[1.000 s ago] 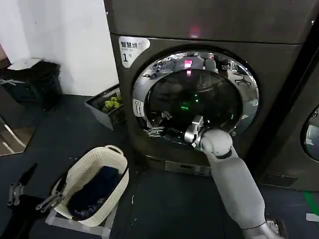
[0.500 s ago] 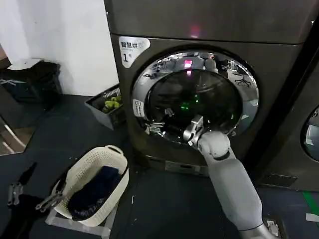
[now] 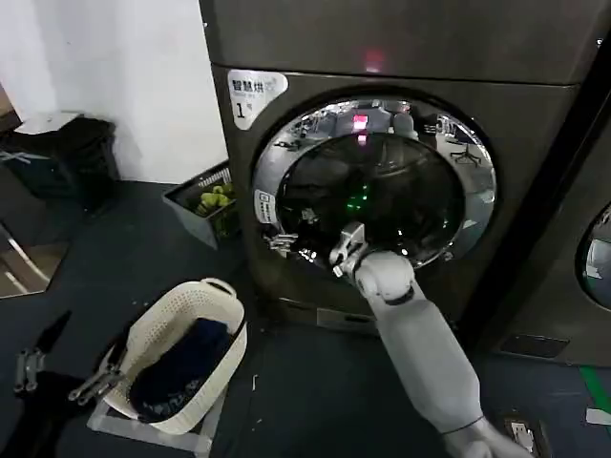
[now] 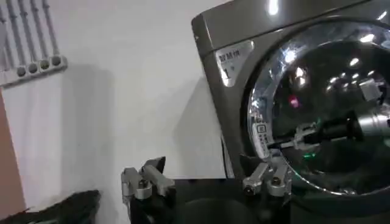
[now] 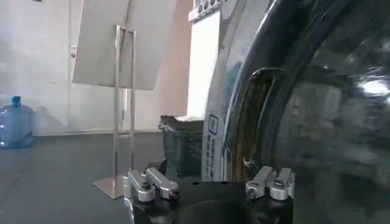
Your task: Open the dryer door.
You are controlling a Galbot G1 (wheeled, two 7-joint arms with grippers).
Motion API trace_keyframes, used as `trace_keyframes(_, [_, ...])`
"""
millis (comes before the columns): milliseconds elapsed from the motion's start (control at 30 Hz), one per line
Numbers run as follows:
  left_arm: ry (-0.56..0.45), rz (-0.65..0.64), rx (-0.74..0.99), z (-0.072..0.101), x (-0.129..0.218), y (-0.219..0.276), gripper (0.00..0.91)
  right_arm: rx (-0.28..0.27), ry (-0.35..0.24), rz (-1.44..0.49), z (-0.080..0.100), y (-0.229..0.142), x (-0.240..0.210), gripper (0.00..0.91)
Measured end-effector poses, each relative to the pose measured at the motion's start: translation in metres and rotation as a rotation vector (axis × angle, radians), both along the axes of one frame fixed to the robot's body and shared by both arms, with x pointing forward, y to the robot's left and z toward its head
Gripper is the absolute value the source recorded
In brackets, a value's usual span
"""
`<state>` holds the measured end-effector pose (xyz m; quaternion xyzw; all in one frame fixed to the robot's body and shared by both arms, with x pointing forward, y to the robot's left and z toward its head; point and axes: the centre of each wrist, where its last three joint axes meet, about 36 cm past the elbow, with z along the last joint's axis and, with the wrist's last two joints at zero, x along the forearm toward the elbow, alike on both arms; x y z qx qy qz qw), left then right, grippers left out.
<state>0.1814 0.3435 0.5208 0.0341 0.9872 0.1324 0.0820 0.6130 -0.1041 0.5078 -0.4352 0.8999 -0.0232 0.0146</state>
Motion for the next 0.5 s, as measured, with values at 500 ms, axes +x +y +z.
trace_keyframes(500, [-0.002,-0.002,-0.014,-0.0019,0.0016,-0.0003,0.907,0.004,0.015,-0.001,-0.0030,0.0075,0.0057,0.907])
